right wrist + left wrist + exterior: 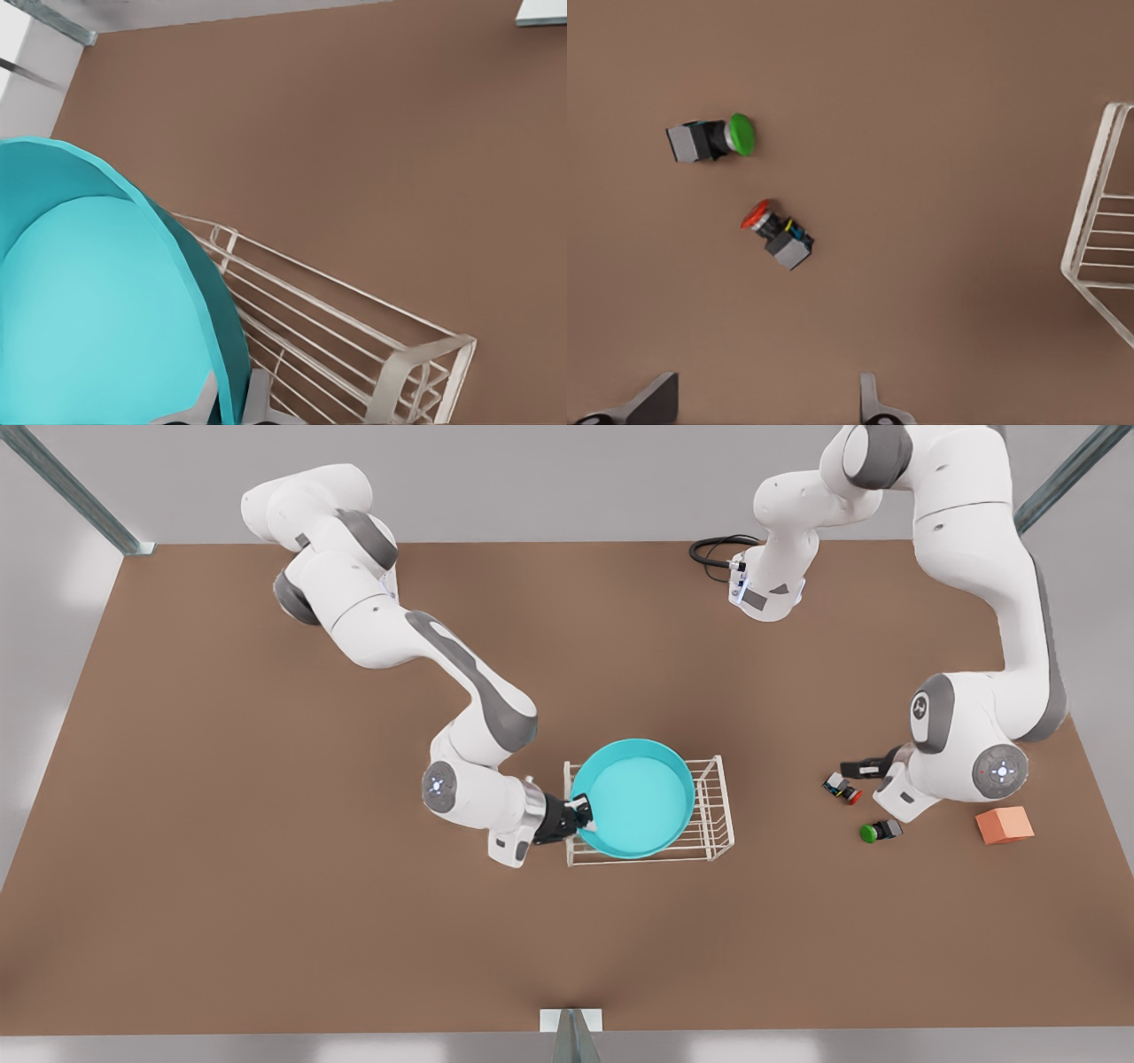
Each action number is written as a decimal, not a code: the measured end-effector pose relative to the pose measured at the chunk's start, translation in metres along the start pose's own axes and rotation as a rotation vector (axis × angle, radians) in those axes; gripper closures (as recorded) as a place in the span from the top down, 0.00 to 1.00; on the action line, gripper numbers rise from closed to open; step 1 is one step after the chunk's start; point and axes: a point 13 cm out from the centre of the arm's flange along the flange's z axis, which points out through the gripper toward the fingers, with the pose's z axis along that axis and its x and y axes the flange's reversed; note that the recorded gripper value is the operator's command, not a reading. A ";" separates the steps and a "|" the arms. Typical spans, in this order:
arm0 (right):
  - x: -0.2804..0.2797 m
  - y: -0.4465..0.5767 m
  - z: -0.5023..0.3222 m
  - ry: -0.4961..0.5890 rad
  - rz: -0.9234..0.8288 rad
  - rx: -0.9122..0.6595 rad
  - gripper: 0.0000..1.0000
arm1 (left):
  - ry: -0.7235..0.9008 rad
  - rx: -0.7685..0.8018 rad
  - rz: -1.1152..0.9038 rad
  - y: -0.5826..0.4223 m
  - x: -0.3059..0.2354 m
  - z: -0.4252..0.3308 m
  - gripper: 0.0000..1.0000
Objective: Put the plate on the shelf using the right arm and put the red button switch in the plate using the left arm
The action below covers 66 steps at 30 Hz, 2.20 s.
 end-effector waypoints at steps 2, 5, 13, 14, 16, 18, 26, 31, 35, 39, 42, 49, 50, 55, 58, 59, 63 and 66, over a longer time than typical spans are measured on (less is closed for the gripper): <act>0.003 0.016 0.018 -0.018 0.042 -0.008 0.21 | -0.012 0.007 -0.051 0.000 -0.007 0.044 1.00; 0.007 0.035 0.036 -0.042 0.100 -0.020 0.21 | -0.065 0.045 -0.138 0.002 -0.021 0.084 1.00; 0.026 0.048 0.064 -0.046 0.209 -0.001 0.21 | -0.152 0.164 -0.414 0.039 -0.038 0.122 1.00; 0.025 0.048 0.062 -0.050 0.219 0.003 0.21 | -0.146 0.173 -0.436 0.038 -0.035 0.133 1.00; 0.022 0.044 0.056 -0.056 0.244 0.010 0.21 | -0.149 0.185 -0.469 0.036 -0.033 0.148 1.00; 0.022 0.027 0.052 -0.049 0.271 0.036 0.21 | -0.154 0.194 -0.497 0.035 -0.032 0.158 1.00; 0.042 -0.001 0.053 0.017 0.314 0.122 0.21 | -0.140 0.213 -0.582 0.020 -0.028 0.201 1.00; 0.046 0.006 0.052 0.028 0.331 0.135 1.00 | -0.161 0.204 -0.610 0.022 -0.037 0.212 1.00; 0.025 0.026 0.001 -0.023 0.316 0.146 1.00 | -0.185 0.211 -0.666 0.023 -0.044 0.210 1.00; -0.024 -0.070 -0.155 -0.112 0.392 0.280 1.00 | -0.206 0.222 -0.724 0.027 -0.050 0.206 0.77; 0.009 -0.254 -0.259 -0.016 0.537 0.492 1.00 | -0.225 0.231 -0.756 0.029 -0.053 0.197 0.71; 0.105 -0.294 -0.458 0.108 0.548 0.796 1.00 | -0.239 0.238 -0.806 0.032 -0.055 0.189 0.71; 0.116 -0.292 -0.459 0.139 0.540 0.799 1.00 | -0.238 0.238 -0.811 0.032 -0.056 0.190 0.71; 0.179 -0.278 -0.494 0.200 0.556 0.781 1.00 | -0.236 0.239 -0.835 0.032 -0.057 0.191 0.71; 0.186 -0.276 -0.491 0.228 0.528 0.762 1.00 | -0.233 0.239 -0.848 0.032 -0.057 0.193 0.70; 0.186 -0.275 -0.489 0.237 0.518 0.757 1.00 | -0.231 0.238 -0.852 0.033 -0.057 0.194 0.58; 0.186 -0.273 -0.484 0.262 0.476 0.743 1.00 | -0.227 0.233 -0.869 0.035 -0.056 0.199 0.47; 0.187 -0.273 -0.482 0.276 0.453 0.736 1.00 | -0.228 0.231 -0.876 0.035 -0.056 0.198 0.41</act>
